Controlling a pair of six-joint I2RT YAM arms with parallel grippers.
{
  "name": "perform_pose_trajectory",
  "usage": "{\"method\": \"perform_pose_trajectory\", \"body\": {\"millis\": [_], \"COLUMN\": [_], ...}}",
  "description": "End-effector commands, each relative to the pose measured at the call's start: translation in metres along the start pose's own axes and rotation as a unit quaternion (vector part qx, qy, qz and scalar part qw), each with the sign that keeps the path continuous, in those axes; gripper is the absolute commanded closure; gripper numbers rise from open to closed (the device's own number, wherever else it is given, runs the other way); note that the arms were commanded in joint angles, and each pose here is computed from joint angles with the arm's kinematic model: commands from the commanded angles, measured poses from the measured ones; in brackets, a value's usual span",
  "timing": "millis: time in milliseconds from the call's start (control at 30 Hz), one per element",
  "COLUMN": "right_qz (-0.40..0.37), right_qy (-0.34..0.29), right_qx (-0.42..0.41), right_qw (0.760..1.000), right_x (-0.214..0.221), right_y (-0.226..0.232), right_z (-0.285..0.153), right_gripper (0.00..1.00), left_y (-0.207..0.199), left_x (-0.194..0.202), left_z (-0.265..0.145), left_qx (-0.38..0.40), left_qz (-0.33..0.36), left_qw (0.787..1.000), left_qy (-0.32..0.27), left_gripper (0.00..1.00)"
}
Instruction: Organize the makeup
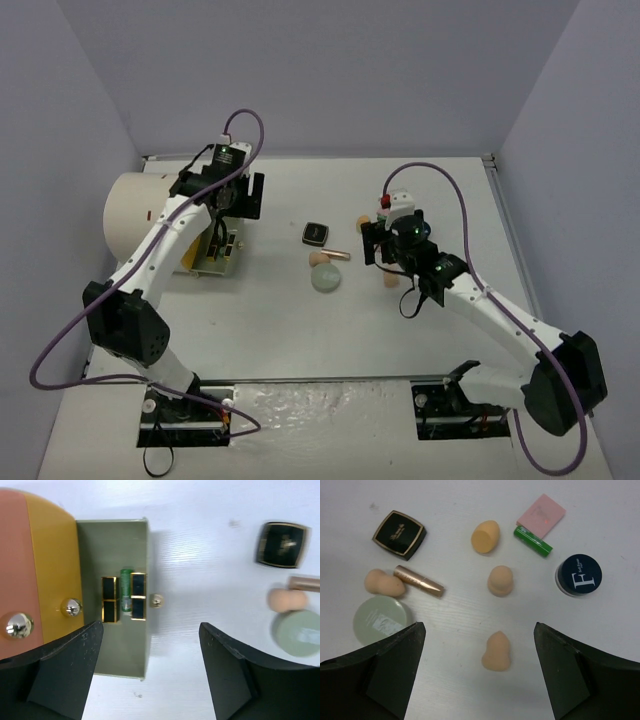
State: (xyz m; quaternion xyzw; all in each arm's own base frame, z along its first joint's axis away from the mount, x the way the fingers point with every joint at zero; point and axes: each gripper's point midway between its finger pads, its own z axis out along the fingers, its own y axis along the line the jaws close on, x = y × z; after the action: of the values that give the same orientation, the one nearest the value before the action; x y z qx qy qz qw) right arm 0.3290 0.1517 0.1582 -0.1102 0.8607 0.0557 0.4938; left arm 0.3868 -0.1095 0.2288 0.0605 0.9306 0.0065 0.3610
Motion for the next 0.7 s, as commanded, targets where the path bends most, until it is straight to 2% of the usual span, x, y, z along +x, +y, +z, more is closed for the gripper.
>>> {"method": "perform_pose_trajectory", "body": {"millis": [0,133,300,400,667], "right_qz": [0.024,0.023,-0.008,-0.017,-0.058], "right_qy": [0.009,0.031,0.072,0.085,0.119], "right_qx": [0.016,0.007,-0.004,-0.005,-0.035], "right_qw": [1.000,0.999,0.997,0.996,0.991], "right_x": [-0.016,-0.020,-0.013,-0.012,-0.001], "right_y": [-0.025,-0.049,-0.066,-0.079,-0.088], "right_z": [0.027,0.050,0.084,0.104,0.148], "right_gripper": [0.19,0.23,0.26,0.27,0.33], "left_y": [-0.025,-0.033,-0.021,-0.015,-0.004], "left_x": [-0.028,-0.017,0.005,0.014,0.019], "left_z": [-0.049,-0.072,-0.088,-0.088,-0.087], "left_qx": [0.098,0.141,0.133,0.123,0.096], "left_qz": [-0.020,-0.017,-0.011,-0.011,-0.017], "left_qw": [0.991,0.982,0.977,0.977,0.979], "left_qy": [-0.092,-0.125,-0.168,-0.176,-0.179], "left_gripper": [0.24,0.21,0.14,0.10,0.06]}}
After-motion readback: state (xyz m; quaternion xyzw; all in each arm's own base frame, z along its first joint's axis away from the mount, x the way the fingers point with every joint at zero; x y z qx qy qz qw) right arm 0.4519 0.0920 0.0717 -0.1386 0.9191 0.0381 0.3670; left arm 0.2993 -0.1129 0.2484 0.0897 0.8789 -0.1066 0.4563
